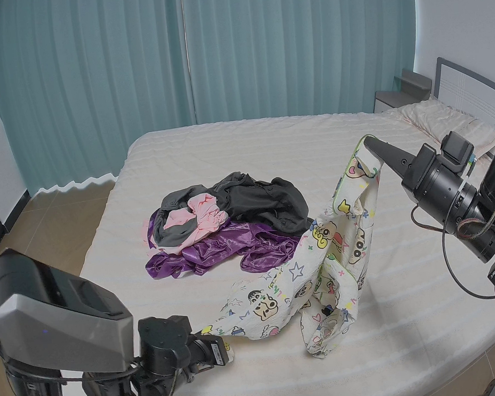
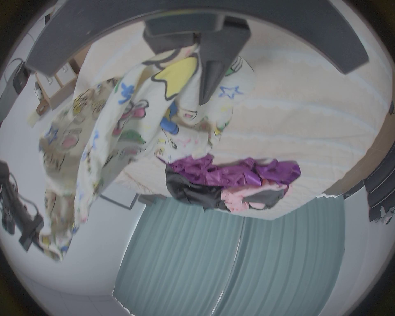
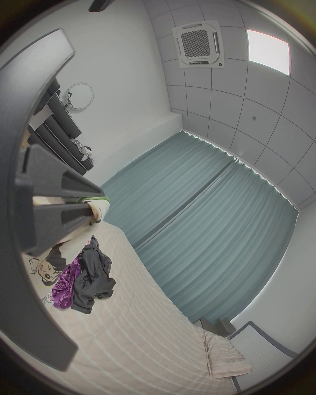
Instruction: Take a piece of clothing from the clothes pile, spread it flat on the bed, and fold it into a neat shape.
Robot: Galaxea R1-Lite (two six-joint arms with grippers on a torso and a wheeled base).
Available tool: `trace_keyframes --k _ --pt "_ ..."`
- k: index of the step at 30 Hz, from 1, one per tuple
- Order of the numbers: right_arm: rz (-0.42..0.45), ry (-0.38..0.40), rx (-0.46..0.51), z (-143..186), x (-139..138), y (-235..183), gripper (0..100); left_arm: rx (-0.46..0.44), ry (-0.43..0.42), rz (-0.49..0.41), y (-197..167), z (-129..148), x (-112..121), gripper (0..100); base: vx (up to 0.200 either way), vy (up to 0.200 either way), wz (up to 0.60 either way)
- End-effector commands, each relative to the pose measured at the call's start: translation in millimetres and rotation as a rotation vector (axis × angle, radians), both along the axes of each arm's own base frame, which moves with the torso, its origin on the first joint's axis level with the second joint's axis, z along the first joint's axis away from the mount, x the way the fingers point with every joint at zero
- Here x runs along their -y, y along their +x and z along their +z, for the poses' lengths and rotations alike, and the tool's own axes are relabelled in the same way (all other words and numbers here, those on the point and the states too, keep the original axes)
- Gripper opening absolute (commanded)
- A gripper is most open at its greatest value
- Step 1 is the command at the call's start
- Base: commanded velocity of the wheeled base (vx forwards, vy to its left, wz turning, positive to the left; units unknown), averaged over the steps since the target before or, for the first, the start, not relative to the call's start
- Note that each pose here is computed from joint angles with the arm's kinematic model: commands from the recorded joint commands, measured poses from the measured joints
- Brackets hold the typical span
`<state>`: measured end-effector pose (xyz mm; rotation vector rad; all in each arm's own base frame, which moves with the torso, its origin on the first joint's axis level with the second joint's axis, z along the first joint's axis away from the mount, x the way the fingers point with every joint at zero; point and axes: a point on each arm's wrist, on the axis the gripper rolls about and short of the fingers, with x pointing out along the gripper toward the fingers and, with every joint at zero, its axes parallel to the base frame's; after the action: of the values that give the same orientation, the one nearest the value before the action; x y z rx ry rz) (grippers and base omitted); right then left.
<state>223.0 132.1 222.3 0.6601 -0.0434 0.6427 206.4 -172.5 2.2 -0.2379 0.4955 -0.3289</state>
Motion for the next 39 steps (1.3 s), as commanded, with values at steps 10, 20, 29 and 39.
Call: trace_keyframes --k 10,20,29,39 --pt "0.043 0.052 -0.136 -24.2 -19.5 17.5 0 0.417 -0.270 0.218 -1.4 124.4 -31.0 0 0.000 0.000 0.00" --pt "0.093 0.196 0.066 58.2 -11.9 -30.7 0 0.685 -0.276 0.225 -17.9 191.8 -33.4 0 0.000 0.000 0.00" --pt "0.201 0.054 -0.181 -16.0 -22.0 -54.9 0 0.497 -0.298 0.179 -33.7 150.5 -34.6 0 0.000 0.000 0.00" --pt "0.262 0.005 -0.309 -51.2 -21.5 -61.2 0 0.359 -0.258 0.146 -39.6 117.9 -28.5 0 0.000 0.000 0.00"
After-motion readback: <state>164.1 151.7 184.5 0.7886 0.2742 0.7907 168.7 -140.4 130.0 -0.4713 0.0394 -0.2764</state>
